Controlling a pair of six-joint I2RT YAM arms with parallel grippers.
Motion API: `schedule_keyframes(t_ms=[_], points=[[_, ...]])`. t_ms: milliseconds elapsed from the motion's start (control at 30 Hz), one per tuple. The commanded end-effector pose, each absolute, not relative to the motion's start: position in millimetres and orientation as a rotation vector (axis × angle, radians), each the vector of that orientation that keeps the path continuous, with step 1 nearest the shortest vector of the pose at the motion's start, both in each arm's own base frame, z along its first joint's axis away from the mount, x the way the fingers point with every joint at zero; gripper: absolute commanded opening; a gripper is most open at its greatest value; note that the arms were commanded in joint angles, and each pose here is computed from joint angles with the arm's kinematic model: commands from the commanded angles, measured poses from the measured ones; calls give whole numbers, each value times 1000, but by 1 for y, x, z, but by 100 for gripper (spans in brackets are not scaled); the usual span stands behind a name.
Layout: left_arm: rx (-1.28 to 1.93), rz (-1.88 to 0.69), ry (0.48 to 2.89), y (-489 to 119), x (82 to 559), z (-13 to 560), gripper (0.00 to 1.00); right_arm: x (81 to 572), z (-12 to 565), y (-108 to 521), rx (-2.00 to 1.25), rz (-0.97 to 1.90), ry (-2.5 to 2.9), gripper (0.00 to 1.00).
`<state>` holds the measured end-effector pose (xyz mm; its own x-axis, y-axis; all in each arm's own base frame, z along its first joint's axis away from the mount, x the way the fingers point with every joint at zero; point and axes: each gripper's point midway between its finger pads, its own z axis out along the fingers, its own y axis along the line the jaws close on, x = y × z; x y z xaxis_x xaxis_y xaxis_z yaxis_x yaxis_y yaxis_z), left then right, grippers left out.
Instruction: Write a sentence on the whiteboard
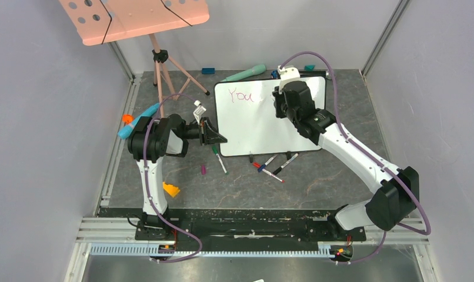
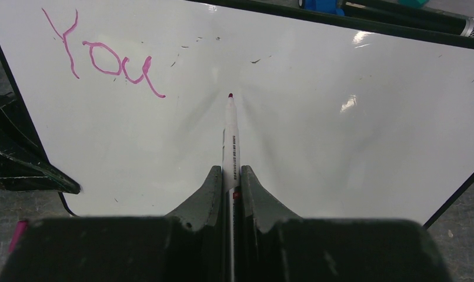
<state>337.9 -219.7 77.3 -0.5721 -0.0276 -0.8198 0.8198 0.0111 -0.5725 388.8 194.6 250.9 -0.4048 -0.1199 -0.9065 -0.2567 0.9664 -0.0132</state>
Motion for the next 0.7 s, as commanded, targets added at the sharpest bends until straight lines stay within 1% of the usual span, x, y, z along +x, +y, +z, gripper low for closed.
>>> schedule_keyframes(t_ms=[0, 667], points=[[951, -1555, 1512, -221, 339, 80, 2, 395, 277, 191, -233, 152, 1929, 0], [950, -1555, 1513, -221, 339, 80, 2, 412, 268, 188, -204, 115, 1954, 0]])
